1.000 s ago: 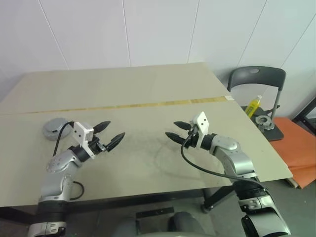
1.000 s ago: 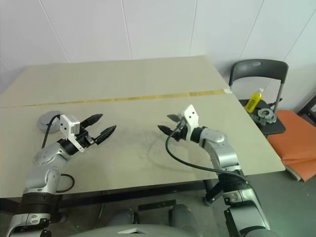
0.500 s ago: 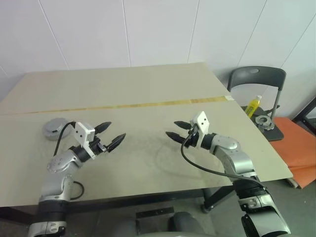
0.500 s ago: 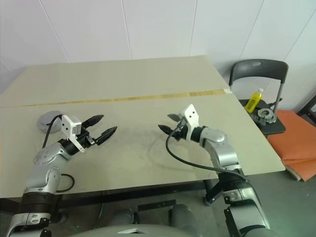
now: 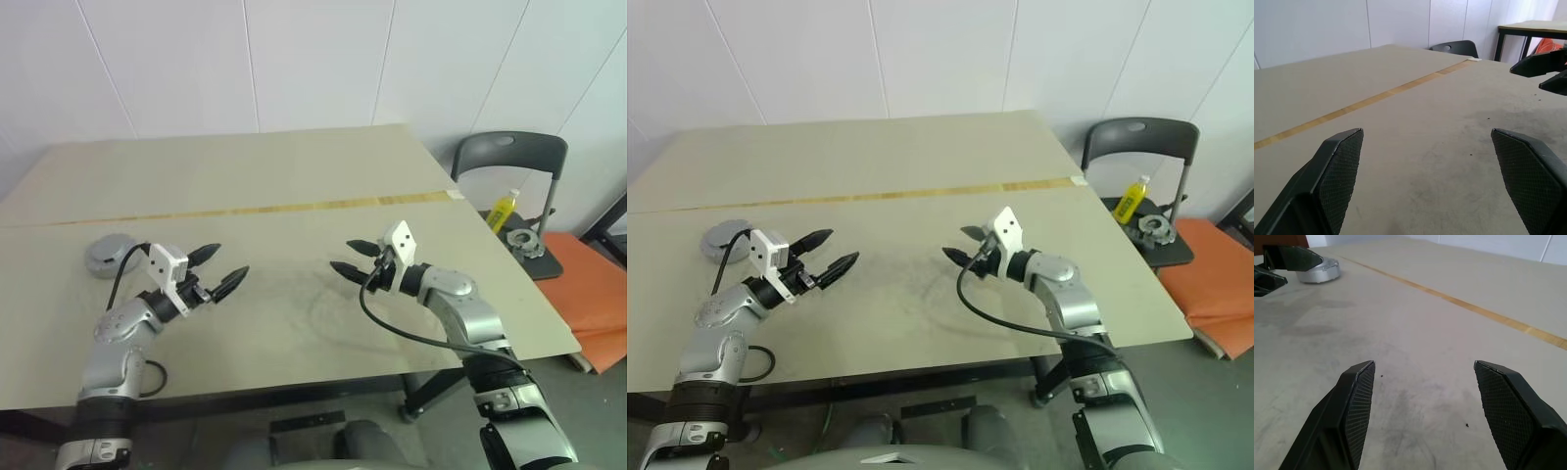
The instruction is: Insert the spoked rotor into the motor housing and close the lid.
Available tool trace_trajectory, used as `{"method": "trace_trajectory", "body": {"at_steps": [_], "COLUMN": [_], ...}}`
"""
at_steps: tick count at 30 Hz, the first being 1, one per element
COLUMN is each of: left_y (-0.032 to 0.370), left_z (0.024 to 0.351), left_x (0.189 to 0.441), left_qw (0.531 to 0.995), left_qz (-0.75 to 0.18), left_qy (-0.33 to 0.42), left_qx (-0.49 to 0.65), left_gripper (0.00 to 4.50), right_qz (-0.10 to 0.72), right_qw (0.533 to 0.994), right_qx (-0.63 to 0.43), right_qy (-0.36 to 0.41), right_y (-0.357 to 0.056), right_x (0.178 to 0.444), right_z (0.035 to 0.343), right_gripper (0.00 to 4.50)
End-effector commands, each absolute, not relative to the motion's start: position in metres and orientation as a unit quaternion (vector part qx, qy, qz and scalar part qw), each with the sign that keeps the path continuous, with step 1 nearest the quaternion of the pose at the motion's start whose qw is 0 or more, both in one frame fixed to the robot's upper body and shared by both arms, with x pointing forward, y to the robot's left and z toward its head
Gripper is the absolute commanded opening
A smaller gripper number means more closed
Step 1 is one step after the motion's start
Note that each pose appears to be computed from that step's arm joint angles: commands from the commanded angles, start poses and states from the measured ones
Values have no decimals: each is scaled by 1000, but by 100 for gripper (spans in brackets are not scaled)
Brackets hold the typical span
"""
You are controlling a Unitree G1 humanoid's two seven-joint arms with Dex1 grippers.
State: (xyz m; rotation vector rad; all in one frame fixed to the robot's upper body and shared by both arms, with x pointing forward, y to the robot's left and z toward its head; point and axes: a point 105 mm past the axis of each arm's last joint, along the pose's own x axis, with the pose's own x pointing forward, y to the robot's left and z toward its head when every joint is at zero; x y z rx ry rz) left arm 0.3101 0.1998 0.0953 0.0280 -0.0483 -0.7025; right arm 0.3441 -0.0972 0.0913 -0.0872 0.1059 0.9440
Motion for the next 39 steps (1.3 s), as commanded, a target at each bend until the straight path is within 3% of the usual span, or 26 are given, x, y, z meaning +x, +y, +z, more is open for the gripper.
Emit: {"method": "trace_trajectory", "body": {"at_steps": [1,39], "left_y": [200,193], "left_z": [106,105], "left_x": [314,320], "left_qw": [936,934], "left_qz": [-348,-354], "left_qy": [-41,-45], "left_qx": [33,32], "left_gripper": [447,447], "right_qz": [452,447], "right_qw": [890,893], "right_qx": [-54,-55], "right_qy": [18,24], "right_y": [-99,-103], "right_x": [349,351], "right_z": [110,108], "right_gripper": [343,343]}}
